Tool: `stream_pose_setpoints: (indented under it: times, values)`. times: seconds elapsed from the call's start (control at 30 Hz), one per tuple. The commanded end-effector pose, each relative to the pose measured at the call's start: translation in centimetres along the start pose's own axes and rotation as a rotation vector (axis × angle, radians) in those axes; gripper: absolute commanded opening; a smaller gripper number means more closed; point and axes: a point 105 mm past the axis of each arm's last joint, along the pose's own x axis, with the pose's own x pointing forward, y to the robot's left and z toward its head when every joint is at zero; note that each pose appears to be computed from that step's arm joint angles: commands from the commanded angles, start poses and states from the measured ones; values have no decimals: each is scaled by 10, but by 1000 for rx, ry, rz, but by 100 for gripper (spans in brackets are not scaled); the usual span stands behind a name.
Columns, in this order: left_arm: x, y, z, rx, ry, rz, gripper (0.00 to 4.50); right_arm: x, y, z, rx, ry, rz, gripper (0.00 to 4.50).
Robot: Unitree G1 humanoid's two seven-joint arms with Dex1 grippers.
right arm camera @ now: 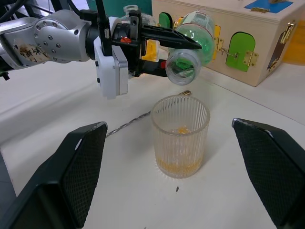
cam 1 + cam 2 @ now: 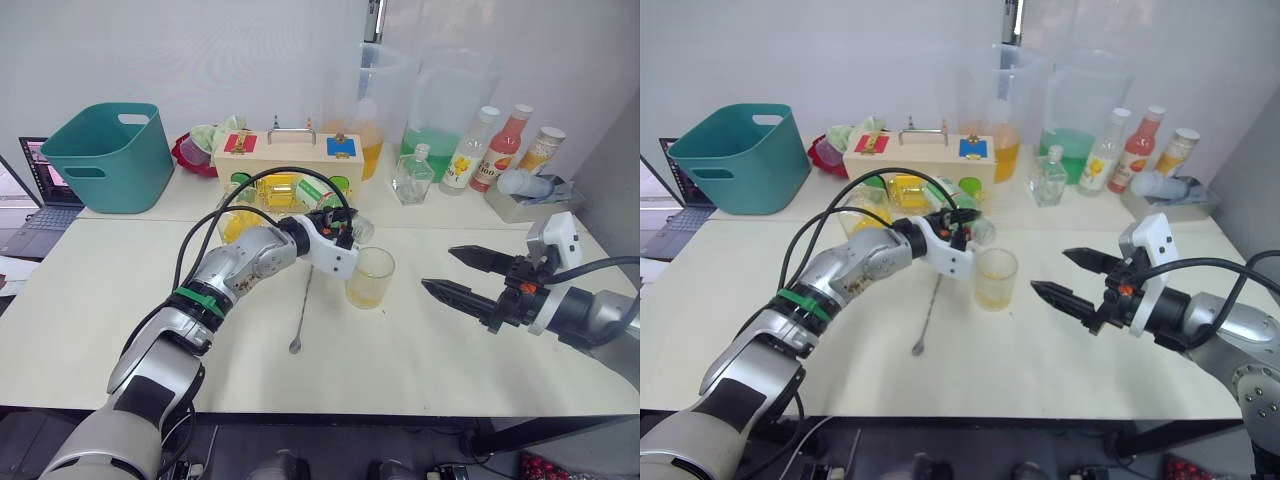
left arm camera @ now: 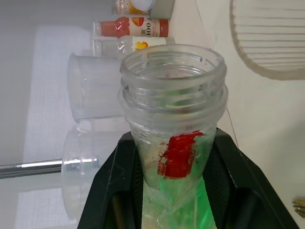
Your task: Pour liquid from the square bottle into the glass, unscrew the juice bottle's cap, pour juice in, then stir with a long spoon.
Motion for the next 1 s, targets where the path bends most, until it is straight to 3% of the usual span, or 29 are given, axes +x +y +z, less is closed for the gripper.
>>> stream_pose_setpoints:
  times: [0.03, 0.4, 0.73, 1.0]
  values:
    - [0, 21, 4, 43, -21, 79, 134, -6, -2, 13, -57, -38, -17, 446]
    - [2, 19, 11, 181, -33, 77, 134, -7, -6, 11, -65, -38, -28, 446]
    - [3, 20, 12, 166, -31, 82, 134, -7, -7, 11, -69, -40, -29, 446]
    - [2, 15, -3, -216, 41, 37, 134, -6, -7, 10, -76, -32, -24, 446]
